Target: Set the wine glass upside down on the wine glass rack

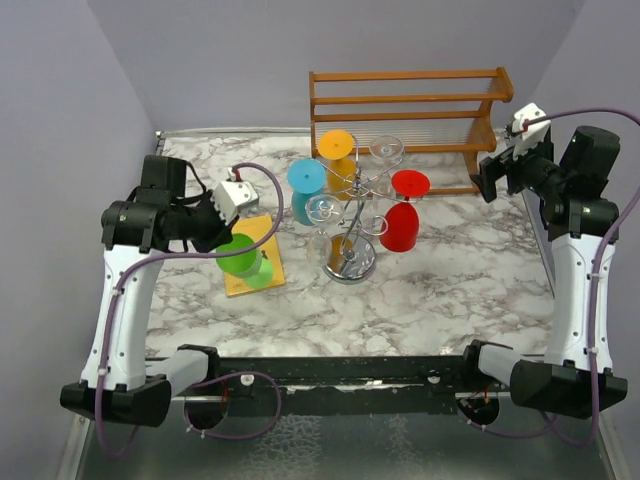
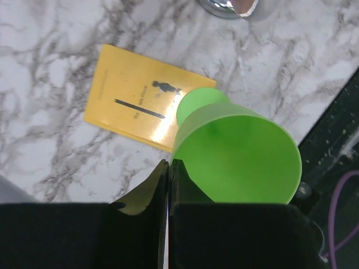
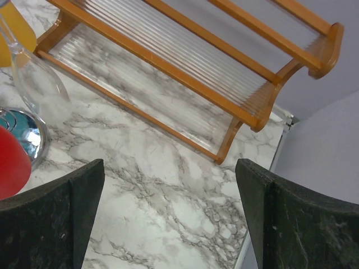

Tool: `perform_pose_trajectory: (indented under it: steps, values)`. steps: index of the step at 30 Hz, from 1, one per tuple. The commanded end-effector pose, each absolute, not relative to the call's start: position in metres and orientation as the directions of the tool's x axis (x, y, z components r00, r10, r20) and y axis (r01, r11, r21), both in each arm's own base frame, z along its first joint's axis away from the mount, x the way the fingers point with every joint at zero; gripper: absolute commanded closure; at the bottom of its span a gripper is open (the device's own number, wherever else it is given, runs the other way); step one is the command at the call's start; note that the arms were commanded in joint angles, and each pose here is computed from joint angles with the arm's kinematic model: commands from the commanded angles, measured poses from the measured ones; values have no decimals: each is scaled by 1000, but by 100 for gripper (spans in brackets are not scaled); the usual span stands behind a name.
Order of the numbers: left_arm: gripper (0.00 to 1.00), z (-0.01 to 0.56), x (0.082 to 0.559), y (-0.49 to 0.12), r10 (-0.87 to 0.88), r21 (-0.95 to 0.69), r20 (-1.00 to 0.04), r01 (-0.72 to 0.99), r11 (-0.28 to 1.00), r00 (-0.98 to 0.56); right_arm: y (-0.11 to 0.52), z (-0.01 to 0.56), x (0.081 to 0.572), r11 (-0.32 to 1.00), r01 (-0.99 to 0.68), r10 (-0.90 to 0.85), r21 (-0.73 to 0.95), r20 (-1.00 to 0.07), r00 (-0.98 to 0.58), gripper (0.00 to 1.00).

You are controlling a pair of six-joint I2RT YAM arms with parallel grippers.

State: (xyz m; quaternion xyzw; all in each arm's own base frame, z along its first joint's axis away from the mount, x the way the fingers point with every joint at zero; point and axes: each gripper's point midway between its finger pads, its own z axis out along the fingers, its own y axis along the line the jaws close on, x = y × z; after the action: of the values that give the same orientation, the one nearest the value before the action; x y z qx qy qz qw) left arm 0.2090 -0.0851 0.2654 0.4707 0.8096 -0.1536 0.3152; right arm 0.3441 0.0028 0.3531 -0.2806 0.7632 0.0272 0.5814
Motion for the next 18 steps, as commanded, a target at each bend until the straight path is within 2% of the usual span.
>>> perform_pose_trajectory:
  steps: [1,6,9,12,15,18]
  values:
    - [100,332,246,-75,536,225,-791,676,702,-294,11,382,336,798,-493,-436,-348,-897,-73,0]
    - [100,393,286,-53,429,293,-871,448,845,-240,31,399,331,788,-555,-348,-267,-937,-43,0]
    - [100,438,302,-57,341,260,-927,386,885,-157,50,401,326,753,-641,-252,-145,-965,-78,3]
    - [100,490,313,-59,232,203,-971,325,924,-54,57,403,326,749,-659,-188,-66,-975,-116,7]
    - [100,536,320,-68,127,134,-991,325,936,40,57,410,329,762,-647,-155,-37,-980,-127,9]
    - [100,565,323,-87,25,64,-995,406,912,101,64,421,330,748,-664,-116,-1,-985,-129,9]
